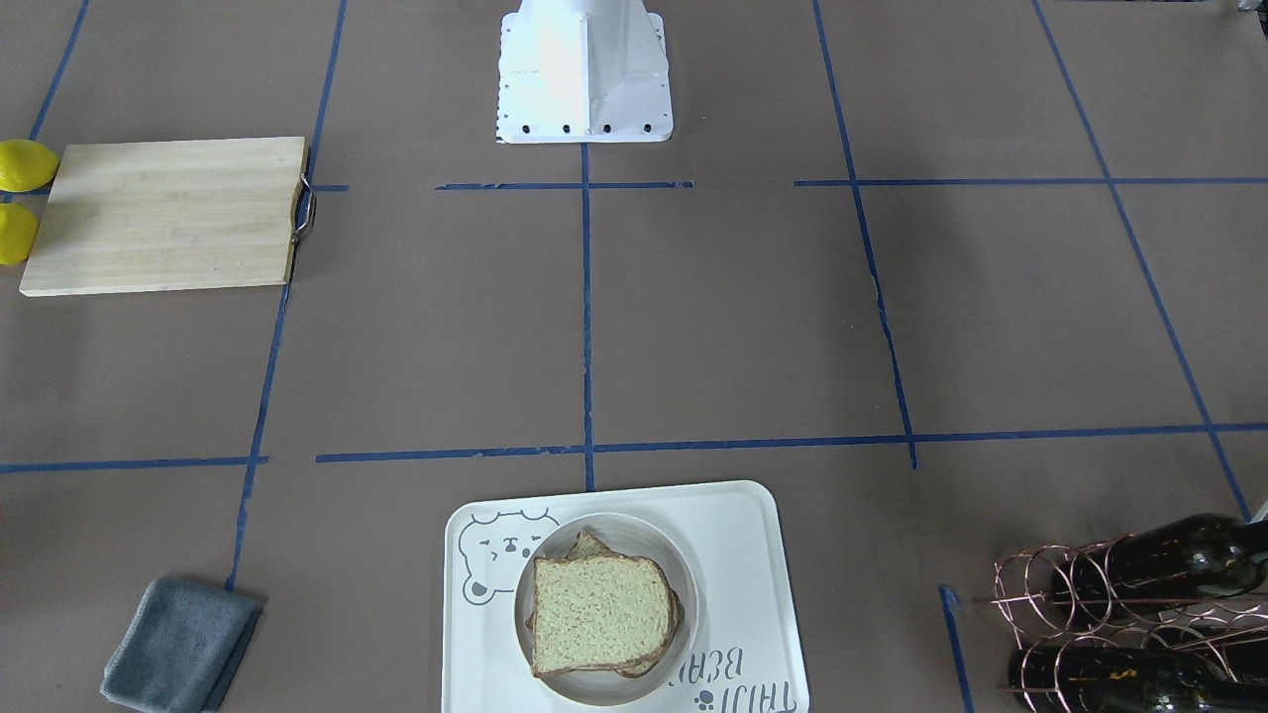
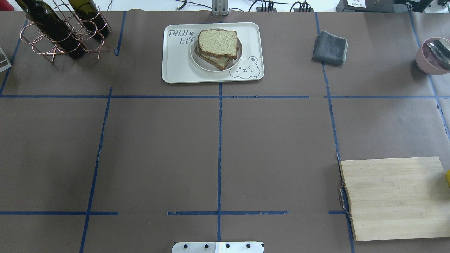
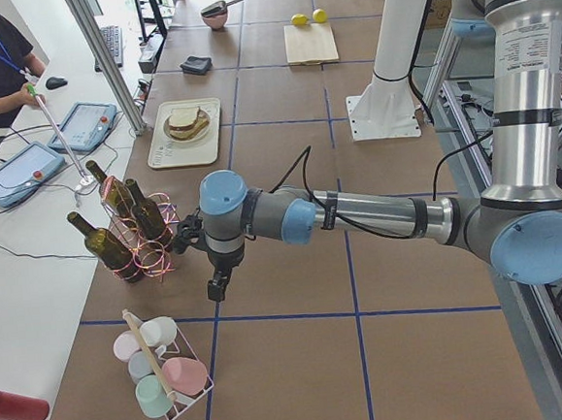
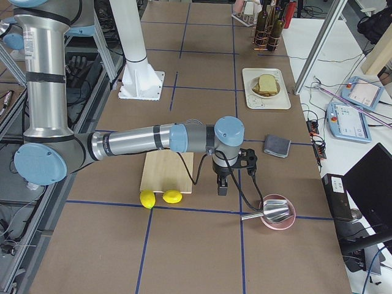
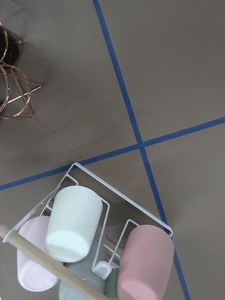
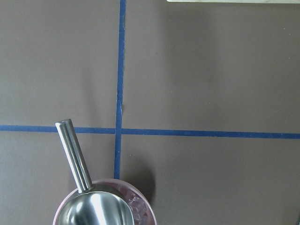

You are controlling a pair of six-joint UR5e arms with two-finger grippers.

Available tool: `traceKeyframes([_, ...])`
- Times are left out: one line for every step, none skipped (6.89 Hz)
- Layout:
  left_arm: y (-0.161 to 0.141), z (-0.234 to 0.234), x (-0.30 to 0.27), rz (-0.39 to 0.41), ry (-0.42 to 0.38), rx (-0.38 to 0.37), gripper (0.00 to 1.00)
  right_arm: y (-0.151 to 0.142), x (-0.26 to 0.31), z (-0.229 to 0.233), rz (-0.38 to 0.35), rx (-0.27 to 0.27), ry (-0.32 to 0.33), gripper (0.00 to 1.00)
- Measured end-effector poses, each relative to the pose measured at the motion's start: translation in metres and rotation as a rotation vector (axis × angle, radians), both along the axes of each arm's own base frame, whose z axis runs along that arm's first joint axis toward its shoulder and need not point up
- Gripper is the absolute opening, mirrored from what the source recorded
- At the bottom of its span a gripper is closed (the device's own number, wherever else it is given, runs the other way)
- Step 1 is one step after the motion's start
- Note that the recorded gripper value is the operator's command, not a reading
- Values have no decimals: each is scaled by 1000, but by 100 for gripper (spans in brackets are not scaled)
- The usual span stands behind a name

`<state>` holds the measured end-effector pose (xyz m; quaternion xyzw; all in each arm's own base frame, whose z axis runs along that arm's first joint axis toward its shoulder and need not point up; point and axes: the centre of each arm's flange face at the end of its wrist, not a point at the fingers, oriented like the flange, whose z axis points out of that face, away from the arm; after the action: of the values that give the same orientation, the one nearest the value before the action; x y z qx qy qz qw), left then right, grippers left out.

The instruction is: Make sandwich and place on tray

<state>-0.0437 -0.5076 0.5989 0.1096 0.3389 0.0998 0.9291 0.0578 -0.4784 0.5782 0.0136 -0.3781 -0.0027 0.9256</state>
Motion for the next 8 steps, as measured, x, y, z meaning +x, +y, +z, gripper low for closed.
traceKeyframes([0,15,0,0,1,-48,100,2,1,2,2,-5,-7,100])
traceKeyframes([1,22,0,2,3,-97,100,5,1,6,4,-16,-19,100])
traceKeyframes([1,23,-1,3,12,-140,100,11,4,12,12,-30,-33,100])
traceKeyframes([1,22,-5,-2,21,-167,100,17,9,17,24,-42,-47,100])
traceKeyframes([2,22,-12,-14,27,-177,100,22,12,21,33,-53,-55,100])
traceKeyframes([3,22,-18,-17,30,-173,100,29,17,27,43,-65,-58,100])
traceKeyframes([3,23,-21,-7,32,-164,100,36,25,33,62,-77,-60,100])
traceKeyframes([3,23,-21,0,32,-157,100,43,32,38,80,-89,-60,100])
